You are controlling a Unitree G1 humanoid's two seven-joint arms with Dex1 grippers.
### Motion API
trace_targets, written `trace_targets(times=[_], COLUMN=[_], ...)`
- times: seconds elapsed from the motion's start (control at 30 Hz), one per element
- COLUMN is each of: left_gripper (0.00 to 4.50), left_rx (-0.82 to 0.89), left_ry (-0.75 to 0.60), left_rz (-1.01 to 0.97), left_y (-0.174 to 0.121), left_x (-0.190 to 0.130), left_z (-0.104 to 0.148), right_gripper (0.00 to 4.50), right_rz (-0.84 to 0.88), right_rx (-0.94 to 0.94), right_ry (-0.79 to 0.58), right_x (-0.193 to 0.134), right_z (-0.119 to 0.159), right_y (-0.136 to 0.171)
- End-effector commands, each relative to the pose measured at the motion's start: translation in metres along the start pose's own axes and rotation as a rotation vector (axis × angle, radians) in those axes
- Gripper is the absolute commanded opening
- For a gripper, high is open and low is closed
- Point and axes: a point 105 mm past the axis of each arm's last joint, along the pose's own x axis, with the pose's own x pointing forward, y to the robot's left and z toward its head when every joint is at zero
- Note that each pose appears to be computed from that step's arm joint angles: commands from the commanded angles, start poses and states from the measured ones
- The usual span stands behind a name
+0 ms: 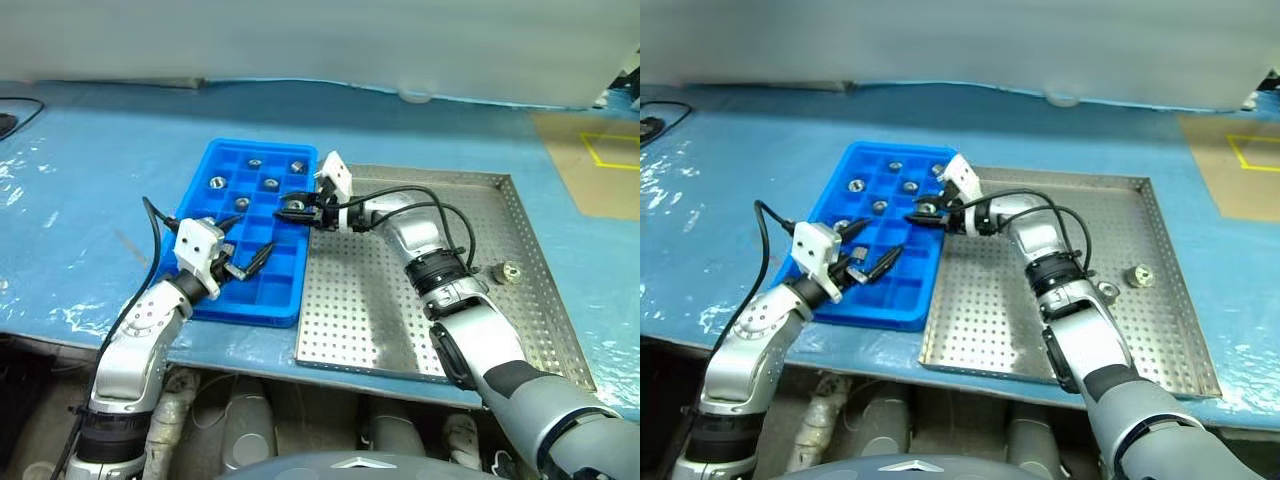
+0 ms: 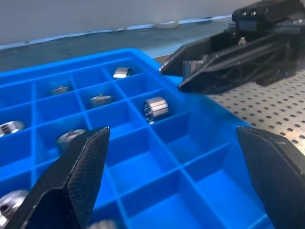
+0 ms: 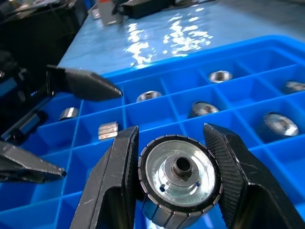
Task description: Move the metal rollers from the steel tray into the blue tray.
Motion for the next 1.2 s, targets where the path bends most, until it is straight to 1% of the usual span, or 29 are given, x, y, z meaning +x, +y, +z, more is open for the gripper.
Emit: trace_targets(times=[0.03,0.13,0.3,0.5,0.57,0.6,0.7,0.73,0.87,1.0,1.2], left_gripper=[4.48,4.48,4.48,4.48,4.48,4.48,4.48,4.48,4.48,4.48,4.48], left_rx=[0.030,0.028,0.026,0.030,0.032,0.031,0.026,0.025,0.020,0.014,0.006], left_ry=[-0.038,-0.025,-0.014,-0.007,-0.006,-0.007,-0.017,-0.020,-0.040,-0.046,-0.079], left_rz=[0.033,0.055,0.065,0.059,0.050,0.048,0.026,0.015,-0.042,-0.134,-0.296], left_y=[0.002,0.002,0.001,-0.001,-0.002,-0.002,-0.005,-0.006,-0.009,-0.017,-0.034], left_x=[-0.008,-0.015,-0.020,-0.018,-0.016,-0.015,-0.011,-0.009,0.005,0.024,0.058], left_z=[0.015,0.013,0.011,0.011,0.010,0.010,0.012,0.013,0.016,0.015,0.018], right_gripper=[1.75,1.75,1.75,1.75,2.49,2.75,3.75,4.05,4.05,4.05,4.05], right_rz=[0.044,0.050,0.003,-0.057,-0.074,-0.083,-0.108,-0.112,-0.160,-0.238,-0.385], right_rx=[-0.054,-0.041,-0.038,-0.055,-0.055,-0.057,-0.069,-0.070,-0.071,-0.074,-0.065], right_ry=[-0.028,-0.033,-0.006,0.039,0.040,0.043,0.041,0.032,-0.022,-0.043,-0.058], right_x=[0.009,0.017,0.031,0.033,0.031,0.029,0.021,0.018,-0.005,-0.037,-0.102], right_z=[0.014,0.014,0.010,0.002,0.000,-0.001,-0.002,-0.001,0.009,0.006,-0.002], right_y=[0.005,0.007,0.003,-0.005,-0.008,-0.010,-0.016,-0.018,-0.031,-0.042,-0.043])
